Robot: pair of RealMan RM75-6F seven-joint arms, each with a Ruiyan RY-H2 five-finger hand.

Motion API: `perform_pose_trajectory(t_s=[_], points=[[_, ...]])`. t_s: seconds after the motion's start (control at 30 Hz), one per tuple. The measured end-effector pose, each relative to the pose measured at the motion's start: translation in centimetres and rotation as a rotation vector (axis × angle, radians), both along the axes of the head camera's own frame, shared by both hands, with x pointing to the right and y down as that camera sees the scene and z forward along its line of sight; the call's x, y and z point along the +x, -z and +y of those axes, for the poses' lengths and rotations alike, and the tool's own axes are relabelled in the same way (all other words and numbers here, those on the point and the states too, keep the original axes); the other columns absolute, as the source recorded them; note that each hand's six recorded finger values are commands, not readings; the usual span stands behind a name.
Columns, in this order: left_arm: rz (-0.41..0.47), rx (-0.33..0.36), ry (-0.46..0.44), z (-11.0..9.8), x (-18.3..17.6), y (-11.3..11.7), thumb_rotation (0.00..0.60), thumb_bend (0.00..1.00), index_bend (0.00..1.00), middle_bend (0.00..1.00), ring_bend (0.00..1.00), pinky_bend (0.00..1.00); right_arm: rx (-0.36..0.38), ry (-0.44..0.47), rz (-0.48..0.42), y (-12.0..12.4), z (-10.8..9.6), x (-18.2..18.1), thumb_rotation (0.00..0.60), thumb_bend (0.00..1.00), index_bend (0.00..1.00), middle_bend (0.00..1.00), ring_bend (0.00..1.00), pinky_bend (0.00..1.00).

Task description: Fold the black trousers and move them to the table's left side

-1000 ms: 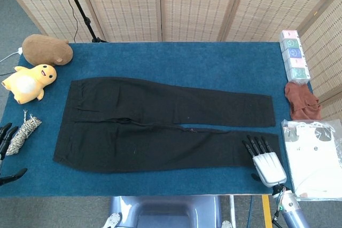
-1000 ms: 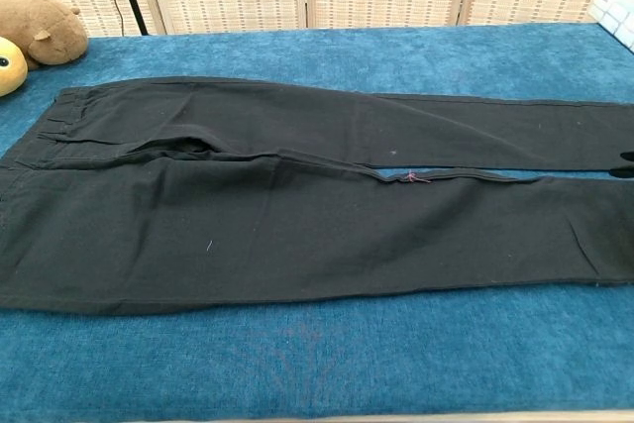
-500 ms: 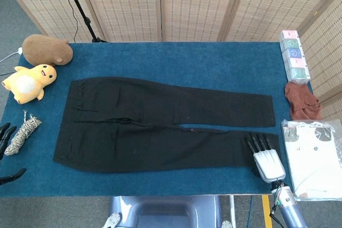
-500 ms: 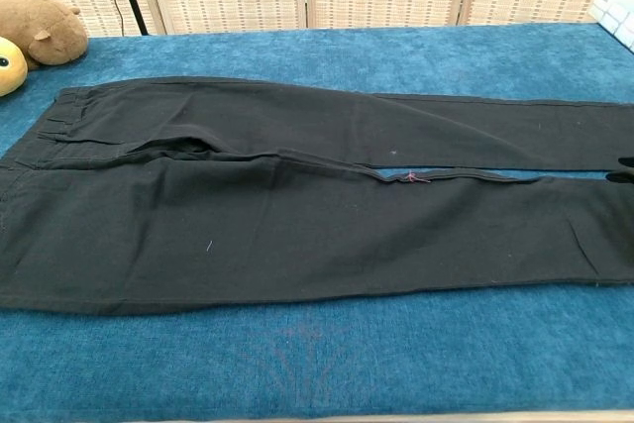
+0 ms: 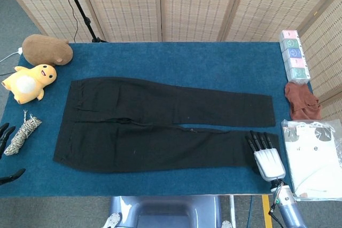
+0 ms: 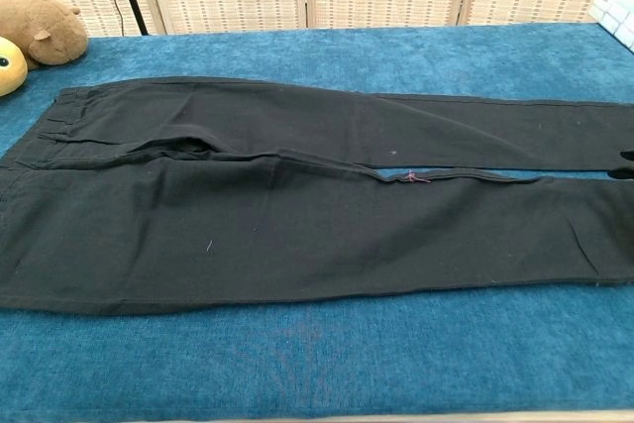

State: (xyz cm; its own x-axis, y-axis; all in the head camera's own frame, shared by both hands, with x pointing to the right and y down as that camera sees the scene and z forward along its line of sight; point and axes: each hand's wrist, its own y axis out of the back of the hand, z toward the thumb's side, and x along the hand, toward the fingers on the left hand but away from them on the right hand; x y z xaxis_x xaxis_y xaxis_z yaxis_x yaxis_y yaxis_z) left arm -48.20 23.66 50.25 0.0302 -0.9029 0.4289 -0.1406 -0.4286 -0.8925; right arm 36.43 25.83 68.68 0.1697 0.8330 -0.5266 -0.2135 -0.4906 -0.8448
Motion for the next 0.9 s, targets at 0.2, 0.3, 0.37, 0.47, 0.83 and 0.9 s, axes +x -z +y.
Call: perform_pose_trajectory(t_s=[0.2,0.3,0.37,0.47,0.83,0.9], points=[[0.001,-0.001,0.0,0.01,-0.01,0.01,0.6,0.0,0.0,0.0,0.0,0.0,0.012,-0.006,-0.008,0.09,-0.15,0.11,0.6,0.29,0.12,0.0,0.0,0.0],[0.001,-0.003,-0.001,0.03,0.02,-0.02,0.6,0.0,0.0,0.0,0.0,0.0,0.012,-0.007,-0.007,0.06,-0.15,0.18,0.6,0.29,0.15,0.0,0.0,0.0],[0.002,-0.005,-0.001,0.04,0.03,-0.03,0.6,0.0,0.0,0.0,0.0,0.0,0.011,-0.007,-0.009,0.02,-0.14,0.18,0.6,0.29,0.17,0.0,0.0,0.0],[0.003,-0.004,0.001,0.01,0.0,-0.02,0.6,0.0,0.0,0.0,0.0,0.0,0.016,-0.01,-0.015,0.01,-0.22,0.19,0.6,0.31,0.22,0.0,0.0,0.02],[0.003,-0.021,-0.004,0.05,0.14,-0.34,0.6,0.0,0.0,0.0,0.0,0.0,0.046,-0.021,-0.044,-0.09,-0.48,0.34,0.6,0.38,0.33,0.18,0.11,0.28],[0.002,-0.027,-0.009,0.11,0.24,-0.45,0.6,0.0,0.0,0.0,0.0,0.0,0.046,-0.023,-0.046,-0.12,-0.51,0.39,0.6,0.38,0.35,0.21,0.14,0.29]])
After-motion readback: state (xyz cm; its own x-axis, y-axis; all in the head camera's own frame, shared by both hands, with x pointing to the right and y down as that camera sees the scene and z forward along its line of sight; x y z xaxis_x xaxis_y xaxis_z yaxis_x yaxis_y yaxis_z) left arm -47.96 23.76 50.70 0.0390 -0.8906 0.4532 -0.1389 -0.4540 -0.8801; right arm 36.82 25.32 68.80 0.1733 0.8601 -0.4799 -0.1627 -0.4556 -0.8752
